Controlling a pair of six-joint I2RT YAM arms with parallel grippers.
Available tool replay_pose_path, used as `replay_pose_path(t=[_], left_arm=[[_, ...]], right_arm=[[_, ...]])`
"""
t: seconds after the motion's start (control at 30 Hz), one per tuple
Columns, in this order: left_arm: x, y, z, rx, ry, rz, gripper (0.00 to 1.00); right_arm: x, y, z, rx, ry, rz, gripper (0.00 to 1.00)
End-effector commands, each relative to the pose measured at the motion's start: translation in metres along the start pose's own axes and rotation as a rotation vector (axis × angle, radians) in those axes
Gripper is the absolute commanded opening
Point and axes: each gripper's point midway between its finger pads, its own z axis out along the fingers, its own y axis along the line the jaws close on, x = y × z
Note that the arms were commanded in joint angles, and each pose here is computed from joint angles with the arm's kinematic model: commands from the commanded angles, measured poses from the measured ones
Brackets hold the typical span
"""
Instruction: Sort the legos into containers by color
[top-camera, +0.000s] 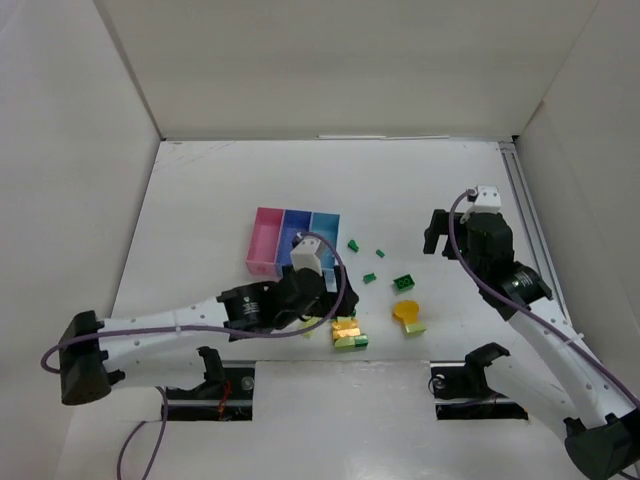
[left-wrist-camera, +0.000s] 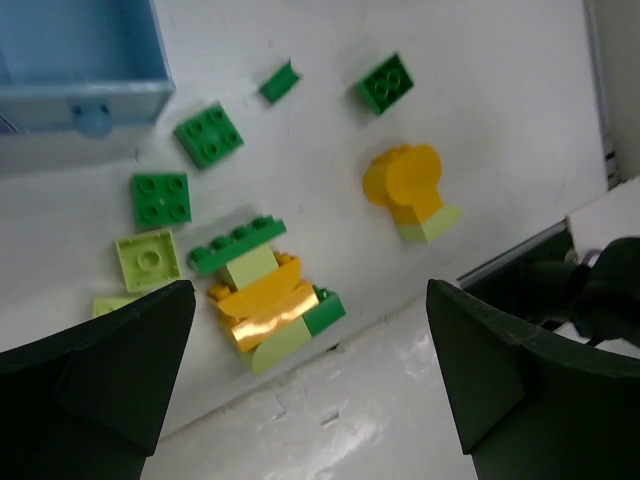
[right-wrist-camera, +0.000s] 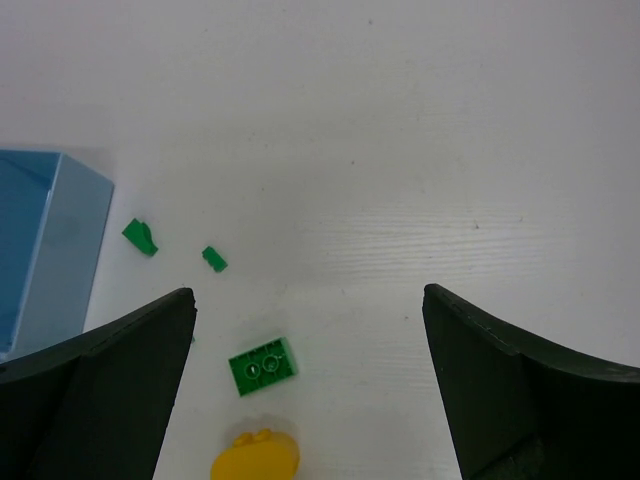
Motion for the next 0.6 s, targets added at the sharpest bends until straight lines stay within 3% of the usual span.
replay_pose_path(t=[0.0, 0.17, 0.4, 0.57], left_arm=[[0.049, 0.009, 0.013, -0.079, 0.087, -0.077, 1.00], [0.078, 0.004, 0.037, -0.134, 0.145, -0.090, 1.00], [0.084, 0.024, 0.055, -0.395, 0.092, -0.092, 1.00], [0.094, 0.023, 0.062, -0.390, 0.110, -0.124, 1.00]], right_arm=[[0.006, 0.009, -0.003, -0.067, -0.003, 0.055, 1.00], [0.010, 0.010, -0.005, -0.086, -0.026, 0.063, 1.00], [0.026, 0.016, -0.005, -0.137, 0.028, 0.043, 1.00], [0.040, 0.018, -0.001, -0.153, 0.056, 0.037, 1.00]])
